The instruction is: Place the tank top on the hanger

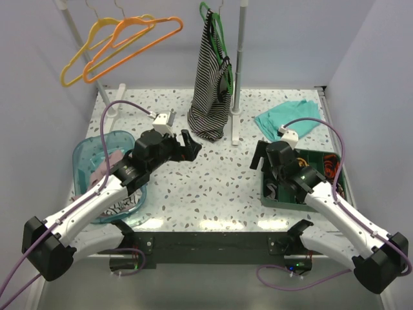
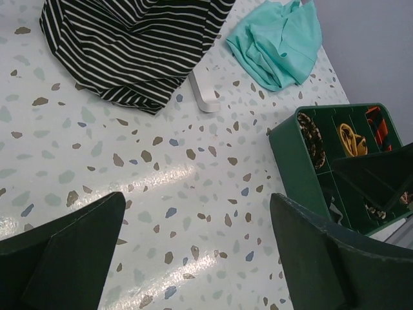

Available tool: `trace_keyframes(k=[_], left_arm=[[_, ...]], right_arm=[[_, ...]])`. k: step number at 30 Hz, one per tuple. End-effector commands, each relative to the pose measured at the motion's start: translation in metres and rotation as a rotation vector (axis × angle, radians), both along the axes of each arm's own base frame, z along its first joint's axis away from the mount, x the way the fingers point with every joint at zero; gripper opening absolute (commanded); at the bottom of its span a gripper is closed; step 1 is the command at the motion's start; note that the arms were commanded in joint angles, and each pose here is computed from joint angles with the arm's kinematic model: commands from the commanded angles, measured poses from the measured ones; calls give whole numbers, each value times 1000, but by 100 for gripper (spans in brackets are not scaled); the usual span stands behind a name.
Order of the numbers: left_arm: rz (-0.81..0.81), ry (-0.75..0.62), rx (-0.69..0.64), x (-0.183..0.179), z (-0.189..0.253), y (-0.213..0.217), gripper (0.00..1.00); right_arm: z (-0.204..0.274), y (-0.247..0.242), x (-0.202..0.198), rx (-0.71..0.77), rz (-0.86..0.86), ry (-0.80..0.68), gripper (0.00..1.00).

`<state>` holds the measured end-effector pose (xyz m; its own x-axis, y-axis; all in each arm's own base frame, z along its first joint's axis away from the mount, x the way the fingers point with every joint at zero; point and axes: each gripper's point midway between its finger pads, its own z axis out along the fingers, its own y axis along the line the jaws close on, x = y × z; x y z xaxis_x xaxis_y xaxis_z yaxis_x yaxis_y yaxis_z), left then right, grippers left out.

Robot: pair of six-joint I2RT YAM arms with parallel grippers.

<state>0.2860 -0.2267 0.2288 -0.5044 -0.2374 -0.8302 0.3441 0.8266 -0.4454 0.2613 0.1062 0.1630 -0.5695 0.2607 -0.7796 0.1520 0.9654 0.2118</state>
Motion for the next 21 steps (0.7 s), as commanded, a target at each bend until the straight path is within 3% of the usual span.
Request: trace_keyframes(k=[1, 12, 21], left_arm=[[16, -24, -44, 4, 12, -1, 100], [134, 78, 27, 9, -6, 17, 100], [795, 276, 109, 5, -45, 162, 99]], right_arm=[[14, -6, 5, 4, -47, -32, 99], [3, 23, 8, 39, 86, 28, 98], [8, 42, 6, 76, 199, 17, 98]])
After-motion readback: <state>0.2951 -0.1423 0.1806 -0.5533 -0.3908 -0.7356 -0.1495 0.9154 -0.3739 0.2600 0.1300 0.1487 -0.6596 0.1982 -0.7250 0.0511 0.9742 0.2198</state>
